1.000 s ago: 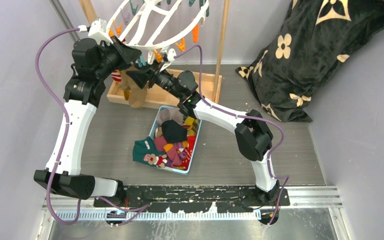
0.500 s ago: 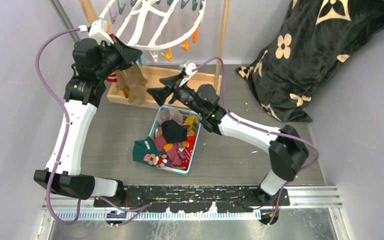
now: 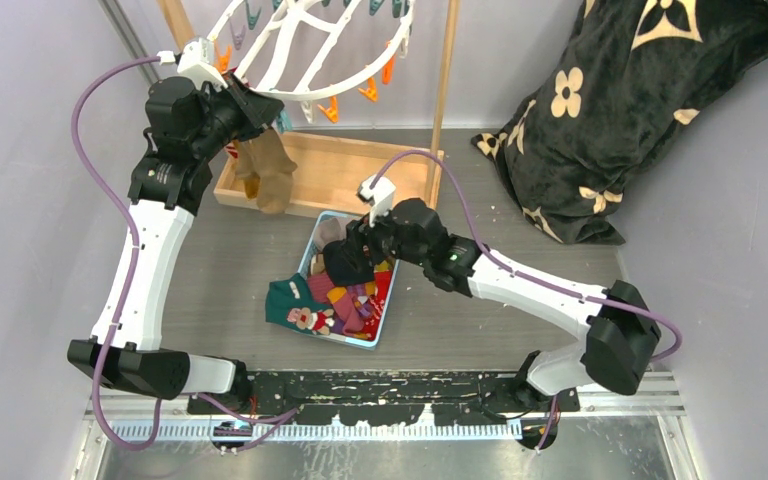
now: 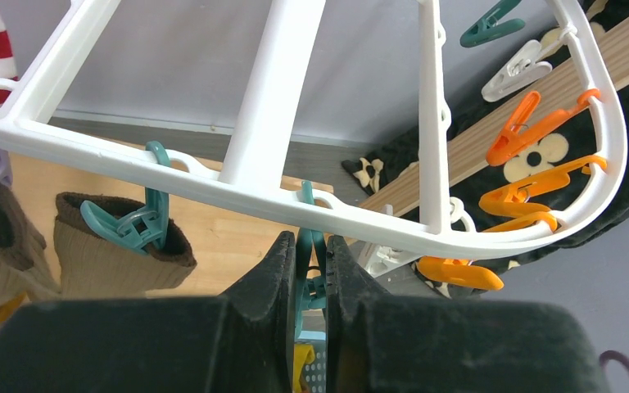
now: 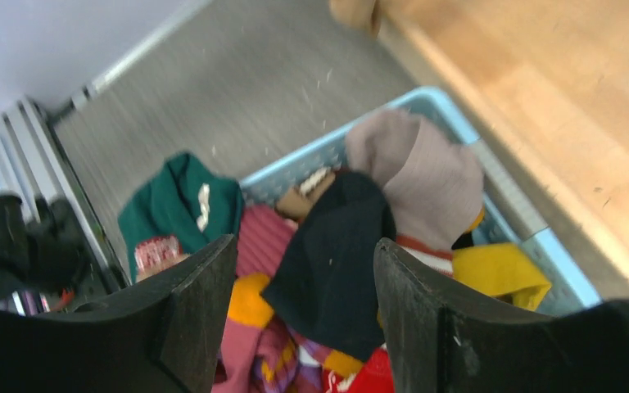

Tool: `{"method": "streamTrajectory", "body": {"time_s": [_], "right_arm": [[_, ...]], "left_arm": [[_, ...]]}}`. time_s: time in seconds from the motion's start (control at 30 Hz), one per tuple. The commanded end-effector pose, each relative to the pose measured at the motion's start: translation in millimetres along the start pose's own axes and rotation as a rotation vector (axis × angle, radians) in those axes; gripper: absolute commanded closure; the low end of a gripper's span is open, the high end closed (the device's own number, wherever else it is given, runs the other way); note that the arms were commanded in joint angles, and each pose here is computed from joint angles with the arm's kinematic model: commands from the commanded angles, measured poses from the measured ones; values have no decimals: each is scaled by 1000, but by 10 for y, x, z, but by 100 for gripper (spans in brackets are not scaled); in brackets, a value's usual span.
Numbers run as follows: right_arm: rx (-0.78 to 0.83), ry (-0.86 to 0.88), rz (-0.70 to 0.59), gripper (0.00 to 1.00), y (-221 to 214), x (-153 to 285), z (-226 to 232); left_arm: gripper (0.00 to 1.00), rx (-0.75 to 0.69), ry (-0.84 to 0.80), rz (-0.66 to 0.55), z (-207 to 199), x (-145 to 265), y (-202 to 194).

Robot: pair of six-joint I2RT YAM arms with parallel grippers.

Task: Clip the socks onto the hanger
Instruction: Pick up the sock from the bin.

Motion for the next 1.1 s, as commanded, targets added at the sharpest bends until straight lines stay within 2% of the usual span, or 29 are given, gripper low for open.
{"method": "streamTrajectory", "body": {"time_s": [0.0,0.17,0.27,0.4,0.5,0.63,0.77,0.8,0.83,0.87,0.9,0.93,1.07], "right_arm": [[72,54,199,33,-244,-33,64],[105,59,271,35,-384,-185,32],[121,82,293,39,-452,-245,45],[110,111,314,52,-505,-301,81],[105,120,281,67,-439,-269,105],[107,114,212,79,-254,-190,81],[87,145,74,93,57,-48,115],[84,138,45,92,122,-13,97],[83,137,25,83,180,14,82],[82,133,26,61,199,28,63],[79,118,54,46,160,37,22],[77,108,80,42,133,27,-15],[34,86,191,40,-81,-53,-143]], "left_arm": [[94,-33,-36,-78,-138,126,203],[94,-26,-43,-78,-160,135,213],[94,-25,-43,-76,-165,138,216],[94,-26,-44,-78,-172,152,222],[94,-24,-43,-80,-171,163,223],[95,-23,-44,-80,-172,169,217],[95,-21,-48,-82,-183,176,224],[95,-20,-47,-82,-181,174,220],[95,-20,-46,-82,-179,177,222],[94,-20,-47,-83,-181,178,223],[94,-20,-47,-83,-181,179,223],[95,-22,-48,-83,-183,182,225],[94,-19,-50,-84,-186,178,225]]}}
Point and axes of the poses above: each gripper's point midway between its finger pads, its own x axis back along the fingers, its own z axis along the line the jaws close on, y = z × x, the point moved 2 cm from there along x, back along the fingers, and after that the axes turned 4 degrees about x, right-handed, at the moved point
